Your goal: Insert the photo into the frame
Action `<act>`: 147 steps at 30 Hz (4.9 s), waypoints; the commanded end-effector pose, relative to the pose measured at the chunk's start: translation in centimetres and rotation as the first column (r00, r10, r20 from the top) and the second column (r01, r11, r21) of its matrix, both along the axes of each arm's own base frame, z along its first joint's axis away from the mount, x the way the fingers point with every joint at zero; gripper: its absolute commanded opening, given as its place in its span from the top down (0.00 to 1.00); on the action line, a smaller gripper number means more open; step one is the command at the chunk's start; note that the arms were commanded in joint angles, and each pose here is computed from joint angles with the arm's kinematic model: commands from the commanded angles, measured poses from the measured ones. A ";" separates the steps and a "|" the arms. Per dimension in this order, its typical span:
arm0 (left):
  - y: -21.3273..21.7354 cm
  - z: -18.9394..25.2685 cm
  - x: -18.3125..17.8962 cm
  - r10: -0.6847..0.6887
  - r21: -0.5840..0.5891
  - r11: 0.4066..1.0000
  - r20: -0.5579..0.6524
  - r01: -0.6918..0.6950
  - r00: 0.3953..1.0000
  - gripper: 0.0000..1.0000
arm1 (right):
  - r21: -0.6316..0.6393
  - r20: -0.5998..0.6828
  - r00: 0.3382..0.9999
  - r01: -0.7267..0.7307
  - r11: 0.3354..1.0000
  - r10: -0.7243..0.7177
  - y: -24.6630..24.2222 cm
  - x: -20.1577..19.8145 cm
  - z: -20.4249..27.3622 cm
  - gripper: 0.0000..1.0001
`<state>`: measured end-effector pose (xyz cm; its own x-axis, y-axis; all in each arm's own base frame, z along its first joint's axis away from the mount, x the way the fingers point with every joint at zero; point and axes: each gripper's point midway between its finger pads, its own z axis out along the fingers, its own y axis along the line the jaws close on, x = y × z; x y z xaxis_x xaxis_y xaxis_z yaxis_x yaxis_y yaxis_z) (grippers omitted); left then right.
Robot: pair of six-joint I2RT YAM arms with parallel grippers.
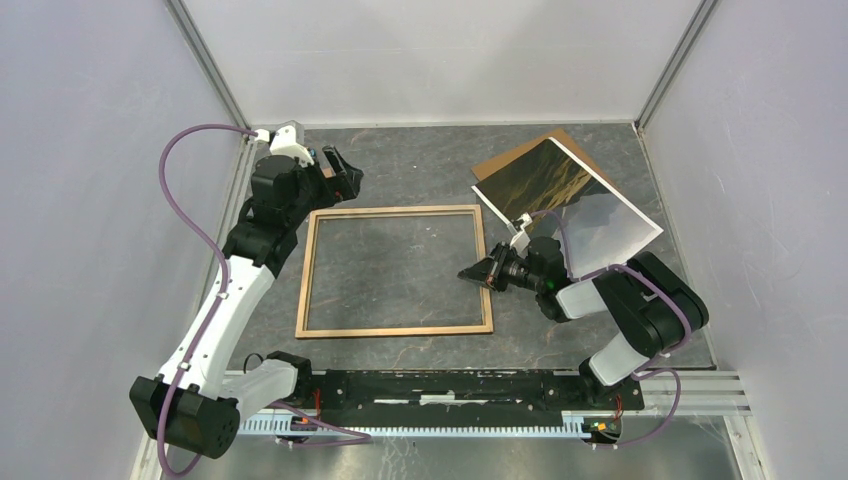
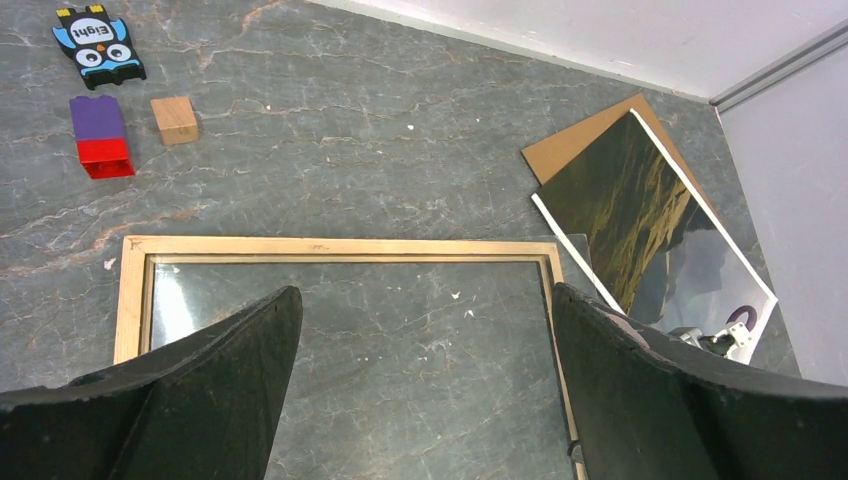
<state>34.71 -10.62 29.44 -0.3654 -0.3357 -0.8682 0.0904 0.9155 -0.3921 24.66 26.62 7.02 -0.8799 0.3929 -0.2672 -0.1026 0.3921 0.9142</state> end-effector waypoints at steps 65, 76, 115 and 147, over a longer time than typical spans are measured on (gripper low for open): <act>1.7 6.7 -2.6 0.061 -0.039 0.998 0.228 -0.054 0.972 0.00 | 0.123 0.037 0.999 0.022 0.992 -0.027 4.6 0.8 5.5 1.00; 2.1 6.1 -2.3 0.077 -0.016 0.997 0.217 -0.075 0.973 0.00 | 0.112 0.023 1.000 -0.017 0.994 0.014 4.2 -0.6 4.1 1.00; 1.6 3.1 -0.9 0.063 0.008 0.998 0.143 -0.064 0.988 0.00 | 0.023 0.044 0.999 -0.028 0.999 0.027 1.6 -0.5 2.0 1.00; 2.0 2.3 -0.2 0.073 0.003 0.997 0.120 -0.074 0.990 0.00 | 0.015 0.056 0.996 -0.070 0.997 0.069 1.2 -1.2 1.5 1.00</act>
<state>34.06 -8.61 30.66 -0.2751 -0.3615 -0.8909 0.0412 0.9213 -0.3866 23.72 27.82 7.87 -0.8937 0.3578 -0.2708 -0.1231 0.3848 0.9147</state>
